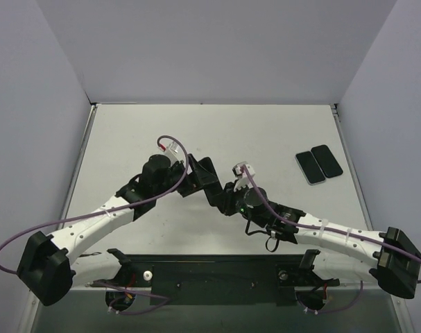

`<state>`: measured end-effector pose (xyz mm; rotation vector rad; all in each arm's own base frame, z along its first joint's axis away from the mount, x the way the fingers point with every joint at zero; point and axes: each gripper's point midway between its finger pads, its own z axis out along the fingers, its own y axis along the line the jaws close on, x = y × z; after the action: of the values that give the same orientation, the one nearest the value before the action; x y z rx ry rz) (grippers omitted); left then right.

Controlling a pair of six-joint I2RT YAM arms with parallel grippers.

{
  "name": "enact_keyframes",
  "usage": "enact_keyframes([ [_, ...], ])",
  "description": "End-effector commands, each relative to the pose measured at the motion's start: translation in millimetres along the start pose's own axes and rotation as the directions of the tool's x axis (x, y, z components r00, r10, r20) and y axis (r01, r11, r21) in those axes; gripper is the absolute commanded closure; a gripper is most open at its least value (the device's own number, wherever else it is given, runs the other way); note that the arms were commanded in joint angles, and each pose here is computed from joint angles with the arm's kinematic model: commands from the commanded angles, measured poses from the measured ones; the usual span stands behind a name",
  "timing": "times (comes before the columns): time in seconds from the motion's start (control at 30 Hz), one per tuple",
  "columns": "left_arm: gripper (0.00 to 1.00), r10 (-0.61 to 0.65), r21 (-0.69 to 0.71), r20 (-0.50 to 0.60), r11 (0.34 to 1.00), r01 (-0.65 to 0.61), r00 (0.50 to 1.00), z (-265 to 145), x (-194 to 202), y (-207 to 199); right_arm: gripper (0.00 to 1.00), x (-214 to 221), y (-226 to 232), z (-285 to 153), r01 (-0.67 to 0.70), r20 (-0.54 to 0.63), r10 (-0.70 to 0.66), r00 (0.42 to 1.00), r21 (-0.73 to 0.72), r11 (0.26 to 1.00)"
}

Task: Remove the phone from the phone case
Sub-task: Pick up the phone at the center of the board.

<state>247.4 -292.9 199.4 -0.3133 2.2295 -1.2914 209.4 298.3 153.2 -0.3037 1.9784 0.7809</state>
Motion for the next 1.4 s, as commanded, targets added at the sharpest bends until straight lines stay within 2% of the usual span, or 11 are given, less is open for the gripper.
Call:
enact_keyframes([
  [0.0,0.12,0.209,0.242,0.148,0.940,-0.240,0.967,-42,-34,-84,1.00,-42,5,-11,-0.106,0.120,0.118,0.986,-0.098,0.990],
  [0.1,0.12,0.240,0.268,0.193,0.920,-0.286,0.951,-53,-53,-98,1.00,-51,5,-16,-0.199,0.121,0.221,0.968,-0.171,0.965],
  [0.37,0.14,0.195,0.348,0.293,0.890,-0.295,0.936,-58,-107,-107,1.00,-80,-6,-40,-0.261,0.157,0.299,0.941,-0.223,0.939],
  [0.53,0.27,0.264,0.437,0.207,0.837,-0.331,0.942,-27,-101,-110,1.00,-110,-6,-54,-0.309,0.155,0.376,0.914,-0.335,0.890],
  [0.67,0.24,0.243,0.519,0.195,0.797,-0.310,0.950,-28,-97,-104,1.00,-128,-1,-62,-0.343,0.145,0.440,0.886,-0.430,0.835],
  [0.7,0.21,0.265,0.573,0.206,0.748,-0.336,0.942,-36,-93,-114,1.00,-135,8,-67,-0.322,0.149,0.436,0.888,-0.476,0.818],
  [0.77,0.16,0.280,0.611,0.155,0.726,-0.314,0.947,-37,-83,-116,1.00,-143,22,-70,-0.303,0.142,0.444,0.885,-0.548,0.780],
  [0.9,0.17,0.268,0.674,0.033,0.706,-0.220,0.963,-30,-64,-120,1.00,-153,34,-70,-0.299,0.135,0.474,0.870,-0.619,0.726],
  [1.0,0.25,0.250,0.728,0.022,0.659,-0.187,0.968,-31,-60,-124,1.00,-158,42,-70,-0.280,0.152,0.485,0.861,-0.654,0.702],
  [1.27,0.52,0.222,0.752,0.017,0.640,-0.159,0.975,-35,-63,-123,1.00,-140,65,-56,-0.249,0.113,0.411,0.905,-0.642,0.725],
  [1.37,0.57,0.226,0.770,0.024,0.617,-0.162,0.974,-41,-64,-128,1.00,-139,64,-56,-0.241,0.132,0.413,0.901,-0.640,0.729],
])
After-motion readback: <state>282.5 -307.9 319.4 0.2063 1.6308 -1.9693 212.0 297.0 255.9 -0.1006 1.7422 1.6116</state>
